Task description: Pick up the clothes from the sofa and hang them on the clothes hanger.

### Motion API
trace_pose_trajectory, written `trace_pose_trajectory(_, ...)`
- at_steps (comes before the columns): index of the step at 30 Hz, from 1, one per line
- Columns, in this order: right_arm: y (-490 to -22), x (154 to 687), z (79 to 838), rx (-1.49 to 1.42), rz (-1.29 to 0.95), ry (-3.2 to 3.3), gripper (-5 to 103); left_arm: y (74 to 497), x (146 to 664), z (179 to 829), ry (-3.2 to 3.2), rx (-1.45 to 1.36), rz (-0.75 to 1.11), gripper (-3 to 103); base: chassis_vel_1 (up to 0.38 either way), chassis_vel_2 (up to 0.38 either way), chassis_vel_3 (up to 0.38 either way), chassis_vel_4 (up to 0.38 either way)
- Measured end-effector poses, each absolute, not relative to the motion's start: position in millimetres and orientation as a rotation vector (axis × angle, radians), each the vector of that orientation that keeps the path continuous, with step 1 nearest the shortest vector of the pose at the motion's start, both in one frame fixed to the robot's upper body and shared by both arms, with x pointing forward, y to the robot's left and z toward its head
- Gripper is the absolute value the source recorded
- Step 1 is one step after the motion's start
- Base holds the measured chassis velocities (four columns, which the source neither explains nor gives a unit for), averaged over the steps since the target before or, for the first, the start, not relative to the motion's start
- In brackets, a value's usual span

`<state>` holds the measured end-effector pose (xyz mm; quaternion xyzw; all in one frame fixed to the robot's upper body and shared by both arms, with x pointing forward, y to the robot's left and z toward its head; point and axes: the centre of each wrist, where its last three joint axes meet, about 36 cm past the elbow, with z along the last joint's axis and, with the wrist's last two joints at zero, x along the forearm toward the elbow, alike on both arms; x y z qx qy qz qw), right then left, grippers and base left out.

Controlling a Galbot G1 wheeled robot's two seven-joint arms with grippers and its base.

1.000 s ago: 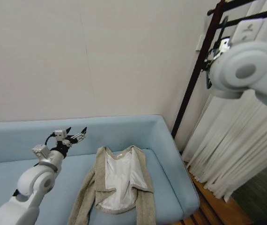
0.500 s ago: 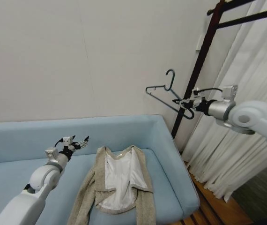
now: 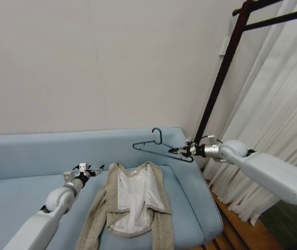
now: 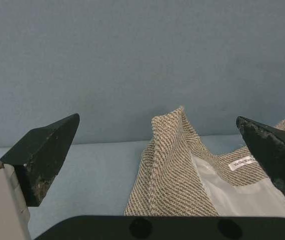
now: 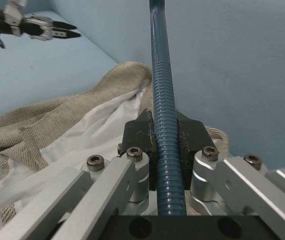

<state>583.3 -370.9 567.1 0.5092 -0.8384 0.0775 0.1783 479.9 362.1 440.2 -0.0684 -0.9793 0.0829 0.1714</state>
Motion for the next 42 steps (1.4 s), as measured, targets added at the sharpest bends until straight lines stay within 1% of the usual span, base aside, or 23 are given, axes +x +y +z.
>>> trace_pose_trajectory(1, -359.4, 587.2, 558.9, 1.463, 0.213, -2.361, 9, 366.6, 483.4, 433.9, -2.768, -0.171, 0.246, 100, 0.000, 0.000, 0.000, 0.000)
trace_pose_trajectory(6, -345.6, 580.2, 543.1, 1.490, 0.192, -2.342, 9, 370.2, 503.2, 409.7, -2.712, -0.135, 0.287, 100, 0.000, 0.000, 0.000, 0.000)
trace_pose_trajectory(13, -347.8, 556.9, 541.5, 1.468, 0.182, -2.374, 9, 352.9, 535.3, 374.2, -2.670, -0.195, 0.375, 100, 0.000, 0.000, 0.000, 0.000)
trace_pose_trajectory(18, -348.1, 548.2, 540.5, 1.446, 0.181, -2.388, 9, 334.9, 556.0, 368.7, -2.668, -0.259, 0.428, 100, 0.000, 0.000, 0.000, 0.000)
trace_pose_trajectory(23, -346.1, 544.6, 535.6, 1.418, 0.171, -2.401, 9, 322.8, 575.9, 362.5, -2.656, -0.261, 0.444, 100, 0.000, 0.000, 0.000, 0.000)
trace_pose_trajectory(28, -346.2, 543.0, 532.2, 1.400, 0.162, -2.408, 9, 321.5, 585.2, 354.4, -2.639, -0.262, 0.440, 100, 0.000, 0.000, 0.000, 0.000)
trace_pose_trajectory(29, -346.5, 542.9, 532.2, 1.397, 0.160, -2.410, 9, 321.5, 587.4, 351.8, -2.635, -0.263, 0.436, 102, 0.000, 0.000, 0.000, 0.000)
trace_pose_trajectory(31, -347.5, 542.9, 532.6, 1.390, 0.160, -2.415, 9, 321.5, 591.4, 347.1, -2.629, -0.260, 0.434, 93, 0.000, 0.000, 0.000, 0.000)
trace_pose_trajectory(32, -347.5, 542.9, 532.6, 1.390, 0.160, -2.415, 9, 321.5, 591.4, 347.1, -2.629, -0.260, 0.434, 93, 0.000, 0.000, 0.000, 0.000)
trace_pose_trajectory(33, -348.1, 542.9, 532.9, 1.387, 0.160, -2.417, 9, 320.5, 593.7, 344.2, -2.626, -0.261, 0.438, 88, 0.000, 0.000, 0.000, 0.000)
trace_pose_trajectory(34, -348.9, 542.8, 533.4, 1.384, 0.161, -2.420, 9, 319.9, 595.0, 342.7, -2.626, -0.263, 0.439, 88, 0.000, 0.000, 0.000, 0.000)
trace_pose_trajectory(37, -351.5, 542.4, 534.0, 1.371, 0.161, -2.430, 9, 315.8, 597.3, 340.6, -2.627, -0.275, 0.442, 72, 0.000, 0.000, 0.000, 0.000)
trace_pose_trajectory(38, -351.5, 542.4, 534.0, 1.371, 0.161, -2.430, 9, 315.8, 597.3, 340.6, -2.627, -0.275, 0.442, 72, 0.000, 0.000, 0.000, 0.000)
trace_pose_trajectory(40, -353.5, 540.5, 531.6, 1.358, 0.157, -2.434, 9, 312.7, 597.8, 339.8, -2.624, -0.282, 0.443, 60, 0.000, 0.000, 0.000, 0.000)
trace_pose_trajectory(41, -354.3, 539.2, 530.7, 1.355, 0.155, -2.436, 9, 311.4, 597.9, 338.5, -2.620, -0.285, 0.443, 60, 0.000, 0.000, 0.000, 0.000)
trace_pose_trajectory(42, -355.0, 537.6, 529.8, 1.352, 0.152, -2.437, 9, 310.4, 598.1, 336.9, -2.616, -0.287, 0.442, 55, 0.000, 0.000, 0.000, 0.000)
